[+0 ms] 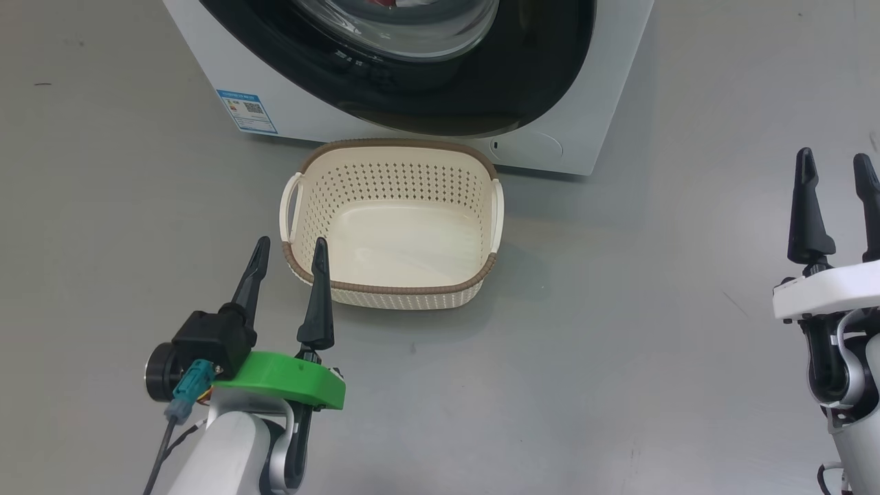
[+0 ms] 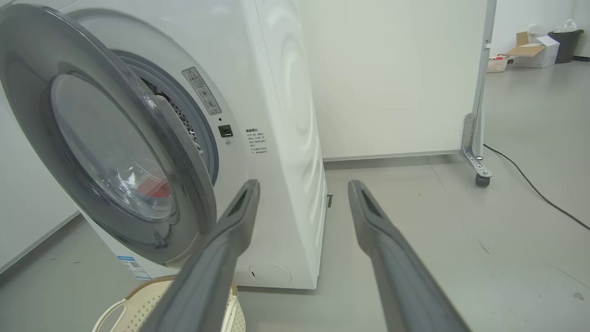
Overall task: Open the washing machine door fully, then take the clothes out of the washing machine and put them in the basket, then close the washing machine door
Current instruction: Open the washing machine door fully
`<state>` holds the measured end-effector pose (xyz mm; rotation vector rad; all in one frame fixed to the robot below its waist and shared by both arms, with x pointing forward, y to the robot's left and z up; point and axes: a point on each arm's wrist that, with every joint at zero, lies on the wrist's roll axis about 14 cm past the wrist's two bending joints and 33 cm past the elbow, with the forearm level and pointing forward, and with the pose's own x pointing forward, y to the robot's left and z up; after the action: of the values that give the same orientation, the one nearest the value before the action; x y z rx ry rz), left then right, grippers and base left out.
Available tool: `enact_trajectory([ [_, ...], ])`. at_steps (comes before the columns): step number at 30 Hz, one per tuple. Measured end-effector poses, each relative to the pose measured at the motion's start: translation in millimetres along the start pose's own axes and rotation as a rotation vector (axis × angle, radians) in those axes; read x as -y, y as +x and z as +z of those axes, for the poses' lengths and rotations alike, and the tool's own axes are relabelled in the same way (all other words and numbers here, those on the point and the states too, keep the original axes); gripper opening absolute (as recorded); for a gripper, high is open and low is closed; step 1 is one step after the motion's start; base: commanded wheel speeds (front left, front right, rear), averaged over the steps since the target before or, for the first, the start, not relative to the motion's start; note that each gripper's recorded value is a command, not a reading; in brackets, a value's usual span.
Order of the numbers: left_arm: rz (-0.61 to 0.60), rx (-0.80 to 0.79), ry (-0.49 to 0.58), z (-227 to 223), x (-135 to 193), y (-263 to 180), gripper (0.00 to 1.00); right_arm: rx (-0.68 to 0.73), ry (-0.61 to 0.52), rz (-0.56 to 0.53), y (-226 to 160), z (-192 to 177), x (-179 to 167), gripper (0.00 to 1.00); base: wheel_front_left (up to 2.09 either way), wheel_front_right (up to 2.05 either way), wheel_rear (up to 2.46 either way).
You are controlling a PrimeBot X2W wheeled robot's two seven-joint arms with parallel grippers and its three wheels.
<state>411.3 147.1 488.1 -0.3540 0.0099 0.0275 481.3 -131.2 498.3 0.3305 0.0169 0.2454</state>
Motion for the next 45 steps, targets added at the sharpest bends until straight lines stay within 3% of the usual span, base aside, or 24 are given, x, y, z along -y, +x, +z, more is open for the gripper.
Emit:
enact_trajectory([
  [8,0.0,-0.002,0.001,-0.5,-0.2,-0.2,1.0,0.055,0.049,-0.025,1.3,10.4,0.8,1.0,0.0,0.0,0.0],
  [33,-0.001,-0.021,0.001,-6.8,0.2,-6.5,1.0,0.018,0.014,0.001,-3.1,3.7,-0.3,1.0,0.0,0.0,0.0],
  [45,-0.01,-0.069,0.0,-24.7,2.3,-1.7,1.0,0.015,0.074,0.074,40.3,21.3,-7.6,1.0,0.0,0.0,0.0],
])
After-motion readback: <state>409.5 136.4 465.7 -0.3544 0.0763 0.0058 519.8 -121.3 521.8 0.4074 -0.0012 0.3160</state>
